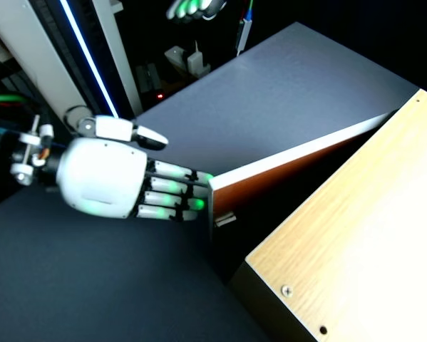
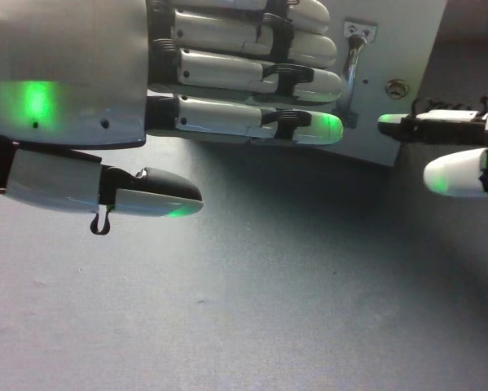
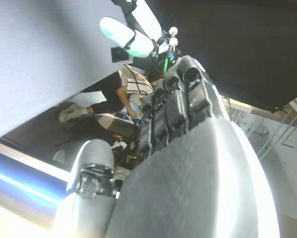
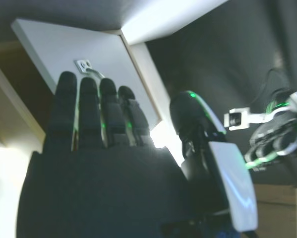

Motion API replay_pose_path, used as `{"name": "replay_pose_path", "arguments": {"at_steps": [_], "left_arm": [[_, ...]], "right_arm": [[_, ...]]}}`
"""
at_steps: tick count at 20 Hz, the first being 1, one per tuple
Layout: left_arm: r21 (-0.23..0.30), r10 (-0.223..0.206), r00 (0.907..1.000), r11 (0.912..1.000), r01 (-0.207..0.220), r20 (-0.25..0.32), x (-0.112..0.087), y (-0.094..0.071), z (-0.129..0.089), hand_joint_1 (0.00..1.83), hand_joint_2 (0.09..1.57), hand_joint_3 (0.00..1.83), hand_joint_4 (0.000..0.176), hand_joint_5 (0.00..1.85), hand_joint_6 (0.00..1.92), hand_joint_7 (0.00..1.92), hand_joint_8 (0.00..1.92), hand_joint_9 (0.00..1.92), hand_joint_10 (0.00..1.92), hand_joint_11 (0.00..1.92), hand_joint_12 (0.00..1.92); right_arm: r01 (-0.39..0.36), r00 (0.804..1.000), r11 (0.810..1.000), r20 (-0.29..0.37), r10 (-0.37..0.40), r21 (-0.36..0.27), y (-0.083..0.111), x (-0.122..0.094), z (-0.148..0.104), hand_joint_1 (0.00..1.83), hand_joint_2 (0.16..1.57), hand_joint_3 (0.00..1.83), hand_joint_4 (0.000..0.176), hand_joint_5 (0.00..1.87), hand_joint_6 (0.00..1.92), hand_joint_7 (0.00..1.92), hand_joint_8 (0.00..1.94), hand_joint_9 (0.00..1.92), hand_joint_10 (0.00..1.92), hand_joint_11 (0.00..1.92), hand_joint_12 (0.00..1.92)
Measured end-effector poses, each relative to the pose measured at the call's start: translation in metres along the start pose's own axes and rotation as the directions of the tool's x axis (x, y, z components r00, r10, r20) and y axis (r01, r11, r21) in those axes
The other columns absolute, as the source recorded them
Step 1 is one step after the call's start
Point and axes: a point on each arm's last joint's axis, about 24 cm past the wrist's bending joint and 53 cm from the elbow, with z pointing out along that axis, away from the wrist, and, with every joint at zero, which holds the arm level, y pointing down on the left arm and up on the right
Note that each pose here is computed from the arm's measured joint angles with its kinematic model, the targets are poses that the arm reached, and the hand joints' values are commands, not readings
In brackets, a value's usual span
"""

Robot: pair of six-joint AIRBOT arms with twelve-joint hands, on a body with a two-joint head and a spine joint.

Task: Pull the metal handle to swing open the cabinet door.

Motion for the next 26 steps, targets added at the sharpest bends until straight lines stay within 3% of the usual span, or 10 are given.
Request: {"name": "replay_pose_path", "arguments": {"at_steps": [2,9,15,22,26], "left_arm": [[-0.001,0.000,1.0000,1.0000,0.000,0.000,0.000,0.000,0.000,0.00,1.57,0.32,0.000,0.13,0.00,0.15,0.00,0.14,0.00,0.00,0.41],[0.000,0.000,1.0000,1.0000,0.000,0.000,0.000,0.000,0.000,0.00,1.57,0.37,0.000,0.14,0.00,0.16,0.00,0.14,0.00,0.00,0.39],[0.000,0.000,1.0000,1.0000,0.000,0.000,0.000,0.000,0.000,0.00,1.55,0.36,0.000,0.15,0.00,0.16,0.00,0.15,0.00,0.00,0.39],[0.000,0.000,1.0000,1.0000,0.000,0.000,0.000,0.000,0.000,0.00,1.55,0.35,0.000,0.14,0.00,0.15,0.00,0.13,0.00,0.00,0.37],[0.000,0.000,1.0000,1.0000,0.000,0.000,0.000,0.000,0.000,0.00,1.54,0.36,0.000,0.15,0.00,0.17,0.00,0.15,0.00,0.00,0.42]], "right_arm": [[0.071,0.997,0.997,0.005,-0.071,-0.002,-0.003,-0.012,-0.003,0.00,1.57,0.32,0.000,0.00,0.00,0.03,0.00,0.02,0.00,0.00,0.14],[0.204,0.979,0.978,0.025,-0.205,0.034,-0.019,-0.046,-0.012,0.00,1.53,0.55,0.000,0.01,0.00,0.03,0.00,0.02,0.00,0.00,0.13],[0.182,0.983,0.983,0.016,-0.183,0.023,-0.022,-0.054,-0.012,0.00,1.49,0.61,0.000,0.03,0.00,0.04,0.00,0.03,0.00,0.00,0.18],[0.149,0.987,0.988,0.055,-0.150,0.032,-0.027,-0.074,-0.007,0.00,1.47,0.63,0.000,0.04,0.00,0.04,0.00,0.03,0.00,0.00,0.16],[0.019,0.993,0.999,0.119,-0.014,-0.037,-0.005,-0.084,0.009,0.00,1.46,0.62,0.000,0.03,0.00,0.05,0.00,0.04,0.00,0.00,0.18]]}}
